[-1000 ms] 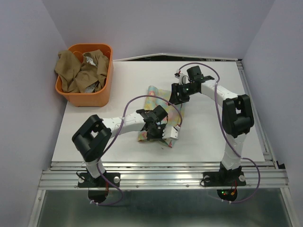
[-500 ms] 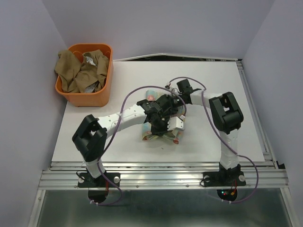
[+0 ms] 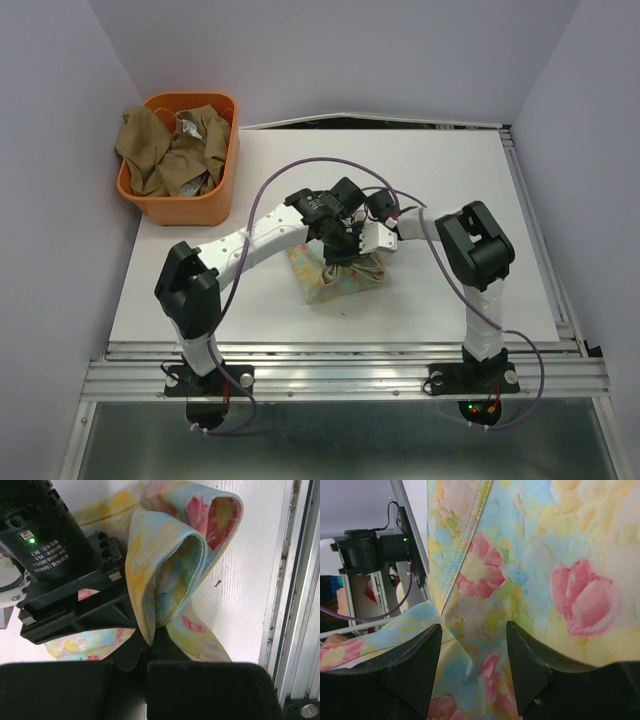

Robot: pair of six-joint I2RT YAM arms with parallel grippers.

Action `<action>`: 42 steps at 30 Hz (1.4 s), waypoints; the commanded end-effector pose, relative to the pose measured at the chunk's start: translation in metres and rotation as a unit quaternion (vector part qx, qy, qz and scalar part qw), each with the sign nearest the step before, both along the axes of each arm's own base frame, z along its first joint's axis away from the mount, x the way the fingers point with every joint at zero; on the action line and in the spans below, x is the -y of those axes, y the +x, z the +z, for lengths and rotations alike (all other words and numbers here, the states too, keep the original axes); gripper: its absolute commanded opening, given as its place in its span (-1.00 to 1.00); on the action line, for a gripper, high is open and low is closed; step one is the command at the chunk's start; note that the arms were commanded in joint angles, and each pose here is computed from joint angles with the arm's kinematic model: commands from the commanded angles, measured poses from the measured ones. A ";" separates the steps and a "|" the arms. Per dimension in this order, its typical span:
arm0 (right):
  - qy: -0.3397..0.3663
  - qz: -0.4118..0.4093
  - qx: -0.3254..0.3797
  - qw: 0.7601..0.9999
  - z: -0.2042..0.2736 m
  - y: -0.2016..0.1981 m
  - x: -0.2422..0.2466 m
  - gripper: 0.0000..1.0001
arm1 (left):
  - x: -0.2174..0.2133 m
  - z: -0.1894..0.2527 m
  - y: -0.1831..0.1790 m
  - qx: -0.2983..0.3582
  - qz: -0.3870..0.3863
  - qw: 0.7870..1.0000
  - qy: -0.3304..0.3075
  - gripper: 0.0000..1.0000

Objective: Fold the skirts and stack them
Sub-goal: Fold the skirt

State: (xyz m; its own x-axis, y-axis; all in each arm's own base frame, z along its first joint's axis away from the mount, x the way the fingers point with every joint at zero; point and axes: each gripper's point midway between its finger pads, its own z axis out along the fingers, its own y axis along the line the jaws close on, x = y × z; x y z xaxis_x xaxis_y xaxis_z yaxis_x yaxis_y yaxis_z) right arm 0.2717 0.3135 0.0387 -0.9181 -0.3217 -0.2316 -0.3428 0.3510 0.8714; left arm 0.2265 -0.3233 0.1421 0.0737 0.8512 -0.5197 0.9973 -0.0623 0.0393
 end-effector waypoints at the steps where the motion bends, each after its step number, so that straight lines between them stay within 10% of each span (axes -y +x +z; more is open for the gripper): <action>1: -0.045 0.012 0.040 0.998 0.007 -0.005 0.002 0.22 | 0.003 0.019 0.002 0.008 -0.014 1.000 -0.014 -1.00; 20: -0.090 -0.038 0.264 0.960 0.075 0.166 -0.019 0.45 | -0.022 -0.013 -0.065 -0.087 -0.075 0.993 -0.008 -1.00; 42: -0.084 0.031 0.165 0.982 -0.008 0.086 0.003 -0.06 | -0.012 0.014 0.018 0.014 -0.031 0.999 -0.009 -1.00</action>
State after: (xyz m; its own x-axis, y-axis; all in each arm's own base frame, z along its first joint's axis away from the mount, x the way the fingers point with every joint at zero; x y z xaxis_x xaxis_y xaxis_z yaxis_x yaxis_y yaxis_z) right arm 0.3788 0.3179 0.0390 -0.7784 -0.3949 -0.4879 -0.6269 0.4500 0.6360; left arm 0.2148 -0.3067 0.1438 0.1094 0.8401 -0.5314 0.9893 -0.1440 -0.0239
